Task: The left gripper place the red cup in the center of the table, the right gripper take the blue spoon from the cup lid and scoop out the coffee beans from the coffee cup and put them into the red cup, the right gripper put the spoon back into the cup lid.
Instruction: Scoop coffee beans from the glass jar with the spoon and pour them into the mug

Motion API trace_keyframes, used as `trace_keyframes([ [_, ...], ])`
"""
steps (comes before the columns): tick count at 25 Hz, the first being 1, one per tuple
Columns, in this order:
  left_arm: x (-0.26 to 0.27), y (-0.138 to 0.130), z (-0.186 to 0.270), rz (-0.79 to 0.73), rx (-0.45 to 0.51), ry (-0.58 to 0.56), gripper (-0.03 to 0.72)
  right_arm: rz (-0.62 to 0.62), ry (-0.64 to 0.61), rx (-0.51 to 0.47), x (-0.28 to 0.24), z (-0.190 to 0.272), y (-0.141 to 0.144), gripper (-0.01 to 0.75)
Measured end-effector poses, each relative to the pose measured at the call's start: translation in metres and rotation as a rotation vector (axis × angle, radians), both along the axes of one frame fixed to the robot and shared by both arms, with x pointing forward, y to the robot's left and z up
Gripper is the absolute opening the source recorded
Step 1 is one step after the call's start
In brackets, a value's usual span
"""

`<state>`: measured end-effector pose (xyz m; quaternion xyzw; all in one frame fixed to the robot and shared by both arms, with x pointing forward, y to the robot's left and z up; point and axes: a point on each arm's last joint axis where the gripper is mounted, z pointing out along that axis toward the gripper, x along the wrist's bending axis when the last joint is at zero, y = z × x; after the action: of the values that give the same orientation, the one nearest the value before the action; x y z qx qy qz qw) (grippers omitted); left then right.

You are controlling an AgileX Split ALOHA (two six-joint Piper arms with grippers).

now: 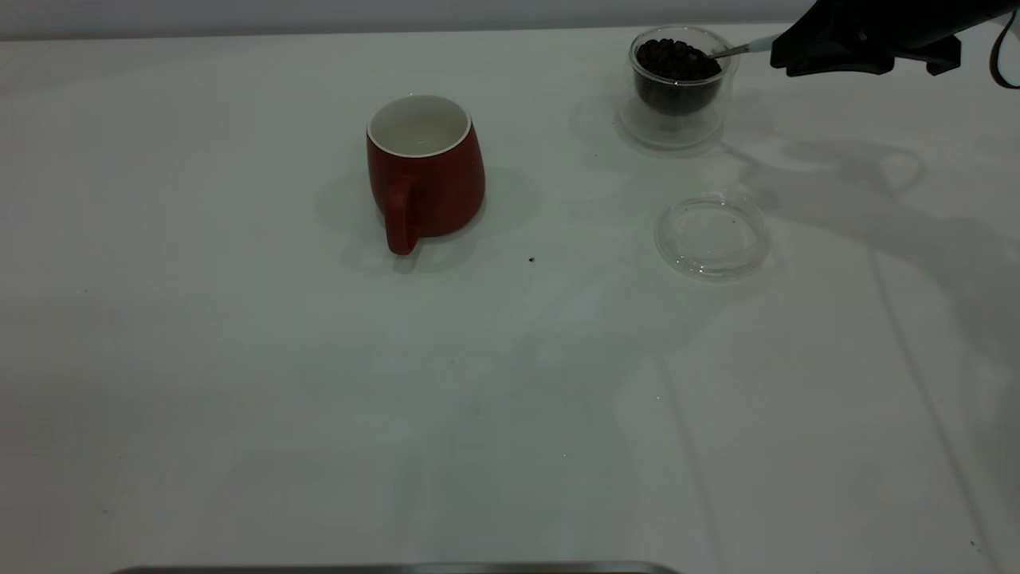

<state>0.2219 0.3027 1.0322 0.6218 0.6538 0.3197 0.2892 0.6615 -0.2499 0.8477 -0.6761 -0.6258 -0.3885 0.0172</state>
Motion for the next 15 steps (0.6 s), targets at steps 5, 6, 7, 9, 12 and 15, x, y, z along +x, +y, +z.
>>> trace_keyframes([
  [5, 0.0, 0.0, 0.0, -0.004, 0.005, 0.0, 0.586, -0.02, 0.02, 0.03, -0.0004, 0.0005, 0.001, 0.102],
  [6, 0.0, 0.0, 0.0, -0.005, 0.006, 0.0, 0.586, -0.025, 0.025, 0.037, -0.0004, 0.0006, 0.0012, 0.102],
  [7, 0.0, 0.0, 0.0, -0.005, 0.006, 0.0, 0.586, -0.028, 0.029, 0.041, -0.0005, 0.0006, 0.0013, 0.102],
  [9, 0.0, 0.0, 0.0, -0.005, 0.006, 0.0, 0.586, -0.037, 0.037, 0.051, -0.0006, 0.0007, 0.0016, 0.102],
  [12, 0.0, 0.0, 0.0, -0.004, 0.005, 0.0, 0.586, -0.049, 0.051, 0.073, -0.0008, 0.0012, 0.0011, 0.102],
  [15, 0.0, 0.0, 0.0, -0.004, 0.005, 0.0, 0.586, -0.06, 0.058, 0.097, -0.0008, 0.002, -0.0031, 0.102],
])
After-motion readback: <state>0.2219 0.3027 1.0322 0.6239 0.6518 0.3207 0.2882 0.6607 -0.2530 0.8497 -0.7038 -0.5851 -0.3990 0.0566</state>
